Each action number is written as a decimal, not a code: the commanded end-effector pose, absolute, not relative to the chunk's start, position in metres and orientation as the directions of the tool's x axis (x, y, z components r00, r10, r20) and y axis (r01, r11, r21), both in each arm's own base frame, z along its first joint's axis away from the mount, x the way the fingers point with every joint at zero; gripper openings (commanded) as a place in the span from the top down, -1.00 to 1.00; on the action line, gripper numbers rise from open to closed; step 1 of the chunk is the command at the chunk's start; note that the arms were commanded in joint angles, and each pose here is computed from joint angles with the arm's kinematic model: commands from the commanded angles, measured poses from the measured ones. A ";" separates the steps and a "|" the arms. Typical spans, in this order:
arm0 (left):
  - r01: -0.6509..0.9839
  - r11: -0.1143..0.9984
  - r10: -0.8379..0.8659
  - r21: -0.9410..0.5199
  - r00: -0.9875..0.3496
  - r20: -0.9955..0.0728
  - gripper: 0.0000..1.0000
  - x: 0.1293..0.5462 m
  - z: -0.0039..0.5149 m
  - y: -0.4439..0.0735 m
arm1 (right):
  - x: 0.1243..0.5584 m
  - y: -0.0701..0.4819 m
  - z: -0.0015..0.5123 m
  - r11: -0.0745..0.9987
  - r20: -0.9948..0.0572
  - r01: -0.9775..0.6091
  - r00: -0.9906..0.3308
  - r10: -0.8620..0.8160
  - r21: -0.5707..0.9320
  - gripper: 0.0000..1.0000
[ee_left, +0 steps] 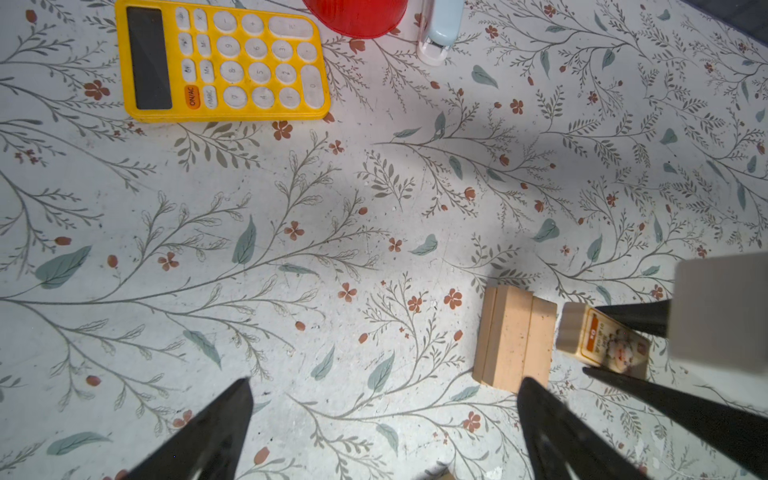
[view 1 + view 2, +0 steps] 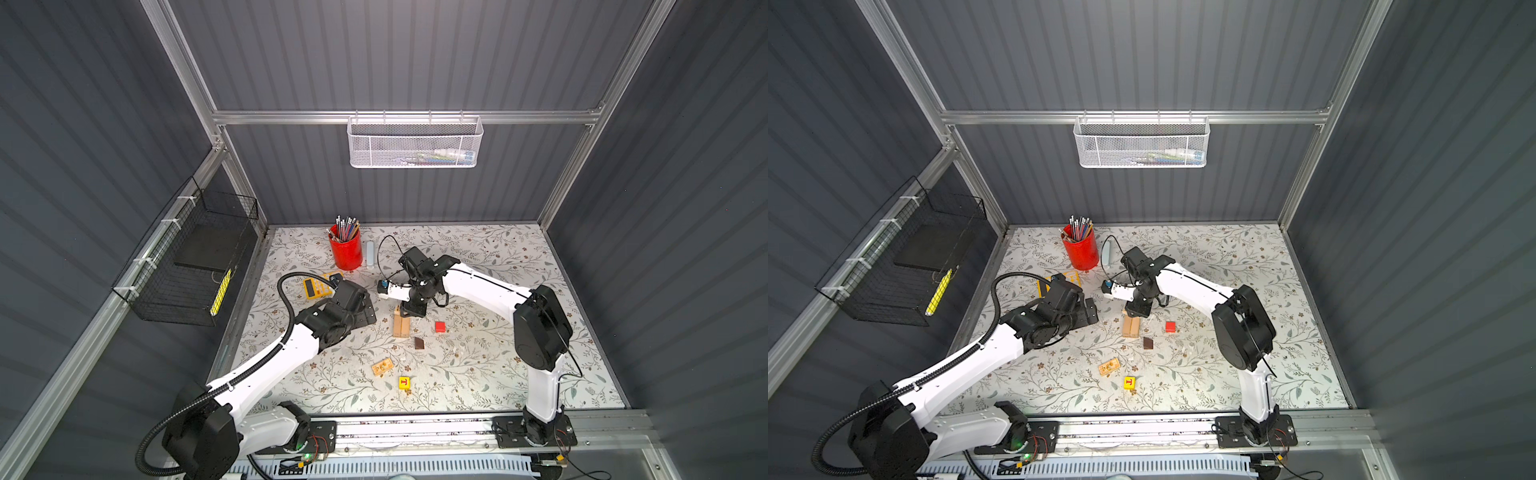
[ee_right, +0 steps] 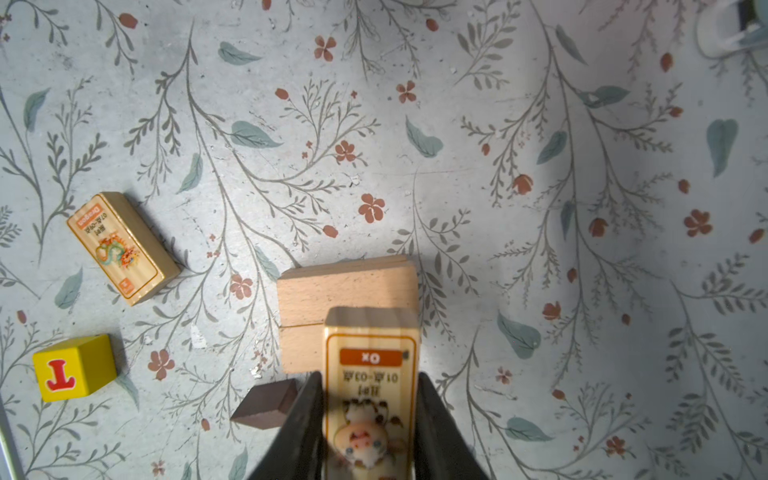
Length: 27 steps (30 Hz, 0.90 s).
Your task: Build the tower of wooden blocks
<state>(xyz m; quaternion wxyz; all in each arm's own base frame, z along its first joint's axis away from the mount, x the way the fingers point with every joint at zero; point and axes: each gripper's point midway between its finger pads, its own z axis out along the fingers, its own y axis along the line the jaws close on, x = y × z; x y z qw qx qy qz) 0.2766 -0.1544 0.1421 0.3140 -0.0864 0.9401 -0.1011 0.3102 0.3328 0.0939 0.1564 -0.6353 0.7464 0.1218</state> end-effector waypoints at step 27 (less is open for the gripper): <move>-0.143 0.968 -0.237 -0.207 -0.790 -0.566 -0.98 0.272 0.134 -0.142 | 0.307 0.338 0.061 0.072 -0.307 -0.997 -0.069 -0.949 0.002 0.62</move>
